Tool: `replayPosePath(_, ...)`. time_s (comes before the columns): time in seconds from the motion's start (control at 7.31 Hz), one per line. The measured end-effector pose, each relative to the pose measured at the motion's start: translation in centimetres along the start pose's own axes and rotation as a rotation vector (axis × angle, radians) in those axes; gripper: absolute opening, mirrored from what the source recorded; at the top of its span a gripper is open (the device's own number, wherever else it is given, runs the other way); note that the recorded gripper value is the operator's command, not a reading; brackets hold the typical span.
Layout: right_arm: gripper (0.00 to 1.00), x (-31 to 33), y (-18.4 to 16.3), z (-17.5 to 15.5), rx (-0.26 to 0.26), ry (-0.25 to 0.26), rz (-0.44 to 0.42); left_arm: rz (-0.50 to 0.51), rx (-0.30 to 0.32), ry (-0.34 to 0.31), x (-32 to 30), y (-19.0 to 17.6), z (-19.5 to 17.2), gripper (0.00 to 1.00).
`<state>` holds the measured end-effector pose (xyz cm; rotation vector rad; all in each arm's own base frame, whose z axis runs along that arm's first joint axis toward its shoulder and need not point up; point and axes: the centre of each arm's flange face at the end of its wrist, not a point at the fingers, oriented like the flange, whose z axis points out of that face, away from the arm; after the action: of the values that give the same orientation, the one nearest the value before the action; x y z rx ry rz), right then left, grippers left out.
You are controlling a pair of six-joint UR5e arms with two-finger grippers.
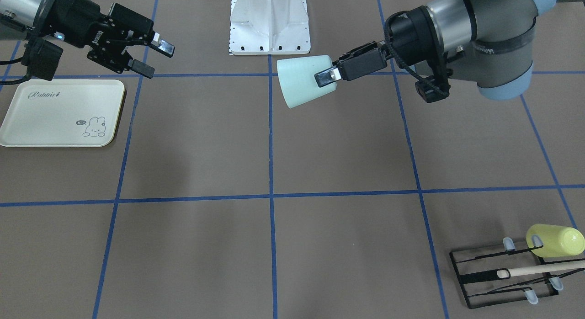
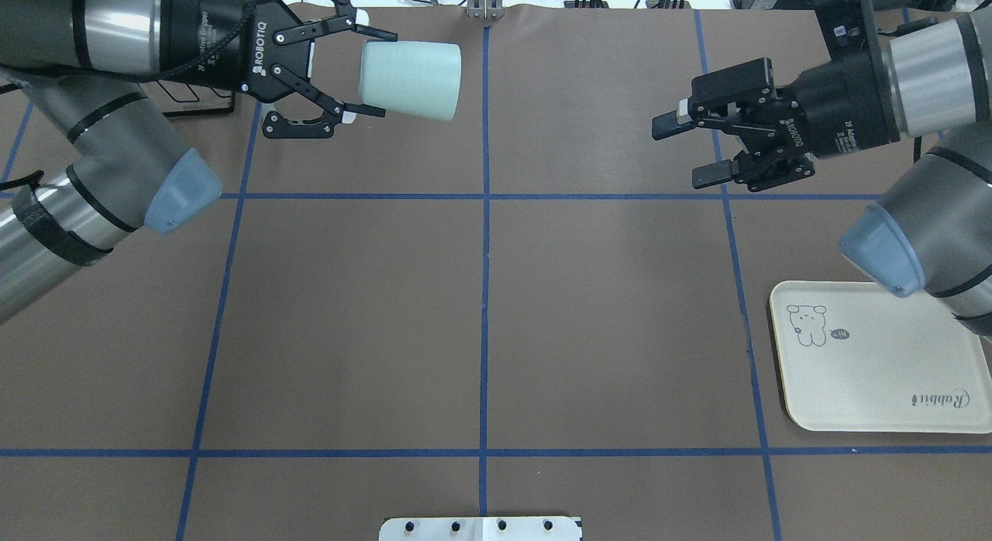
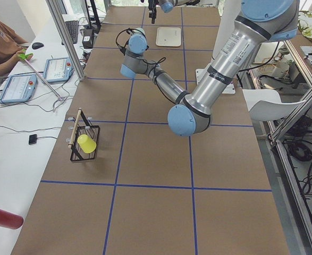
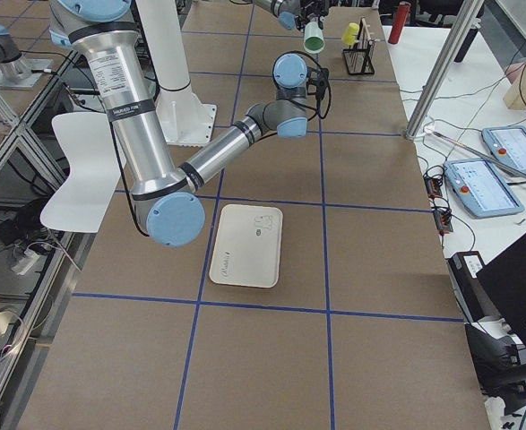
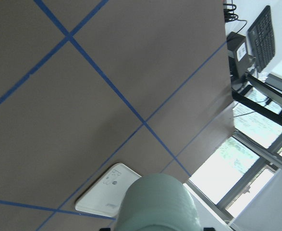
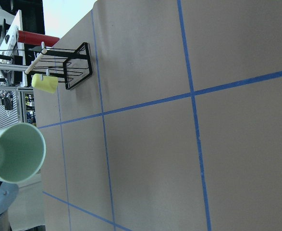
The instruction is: Left arm grabs green cup and hands to right arm on tray
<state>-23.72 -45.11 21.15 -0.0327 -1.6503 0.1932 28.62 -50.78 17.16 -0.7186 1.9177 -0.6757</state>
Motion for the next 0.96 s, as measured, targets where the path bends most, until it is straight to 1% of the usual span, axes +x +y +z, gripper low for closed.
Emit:
replayPosePath(0.14, 0.98, -1.5, 0.5, 1.0, 0.03, -0.057, 0.027, -0.044, -0.041, 0.046, -0.8, -0.4, -0.8, 0.0)
replayPosePath(0.27, 0.96, -2.2, 1.5, 2.4, 0.061, -0.156, 0.071, -0.088, -0.073, 0.068, -0.9, 0.1, -1.2, 0.0)
replayPosePath(0.41, 0.93, -2.5, 2.7, 3.9, 0.069, -0.251, 0.116, -0.127, -0.1, 0.08, -0.8, 1.1, -1.5, 0.0)
replayPosePath(0.55, 0.87, -3.1, 3.8, 5.2, 0.062, -0.315, 0.14, -0.17, -0.13, 0.086, -0.6, 2.5, -1.7, 0.0)
replayPosePath(0.68, 0.85, -4.1, 4.6, 6.0, 0.051, -0.354, 0.146, -0.217, -0.159, 0.088, -0.4, 4.0, -2.1, 0.0)
replayPosePath(0.96, 0.82, -6.3, 5.7, 6.9, 0.023, -0.401, 0.131, -0.31, -0.206, 0.079, -0.4, 6.5, -2.9, 0.0)
